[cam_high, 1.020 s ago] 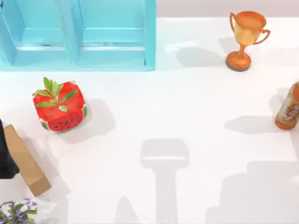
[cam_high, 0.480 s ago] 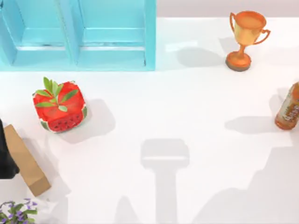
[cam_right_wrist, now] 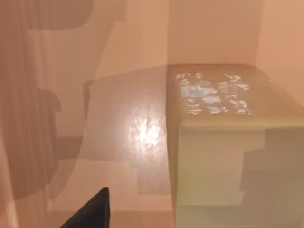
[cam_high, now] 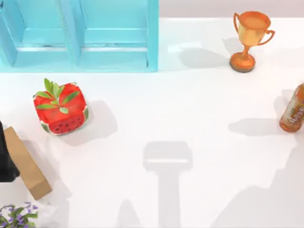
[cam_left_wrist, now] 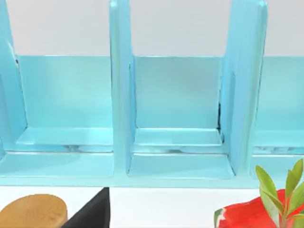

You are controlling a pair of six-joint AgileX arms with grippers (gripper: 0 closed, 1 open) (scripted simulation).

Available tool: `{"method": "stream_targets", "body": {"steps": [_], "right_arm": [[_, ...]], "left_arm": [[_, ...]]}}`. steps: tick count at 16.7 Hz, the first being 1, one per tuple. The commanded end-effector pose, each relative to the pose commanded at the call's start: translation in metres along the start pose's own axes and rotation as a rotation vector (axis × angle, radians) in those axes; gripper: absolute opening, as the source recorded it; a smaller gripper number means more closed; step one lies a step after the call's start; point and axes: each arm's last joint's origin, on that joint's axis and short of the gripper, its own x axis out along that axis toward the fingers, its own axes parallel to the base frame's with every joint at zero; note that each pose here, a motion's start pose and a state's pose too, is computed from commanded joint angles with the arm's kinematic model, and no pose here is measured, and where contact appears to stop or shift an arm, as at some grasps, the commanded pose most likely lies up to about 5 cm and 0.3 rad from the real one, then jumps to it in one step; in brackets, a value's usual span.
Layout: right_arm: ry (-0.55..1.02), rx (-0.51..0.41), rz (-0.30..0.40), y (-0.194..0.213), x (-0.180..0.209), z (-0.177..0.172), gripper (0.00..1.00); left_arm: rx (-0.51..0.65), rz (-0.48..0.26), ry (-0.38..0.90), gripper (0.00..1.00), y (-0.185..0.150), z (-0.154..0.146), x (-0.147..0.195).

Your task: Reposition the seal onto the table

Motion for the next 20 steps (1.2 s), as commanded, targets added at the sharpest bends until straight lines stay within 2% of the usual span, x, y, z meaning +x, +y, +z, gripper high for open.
{"method": "stream_targets", "body": {"steps": [6, 11, 20], "right_arm": [[-0.005, 0.000, -0.003, 0.000, 0.064, -0.002, 1.00], [-0.003, 0.000, -0.001, 0.000, 0.069, -0.002, 1.00], [-0.003, 0.000, -0.001, 0.000, 0.069, -0.002, 0.32]], "left_arm": [[0.000, 0.000, 0.000, 1.00, 0.000, 0.000, 0.000], [0.000, 0.000, 0.000, 1.00, 0.000, 0.000, 0.000], [0.000, 0.000, 0.000, 1.00, 0.000, 0.000, 0.000]]}}
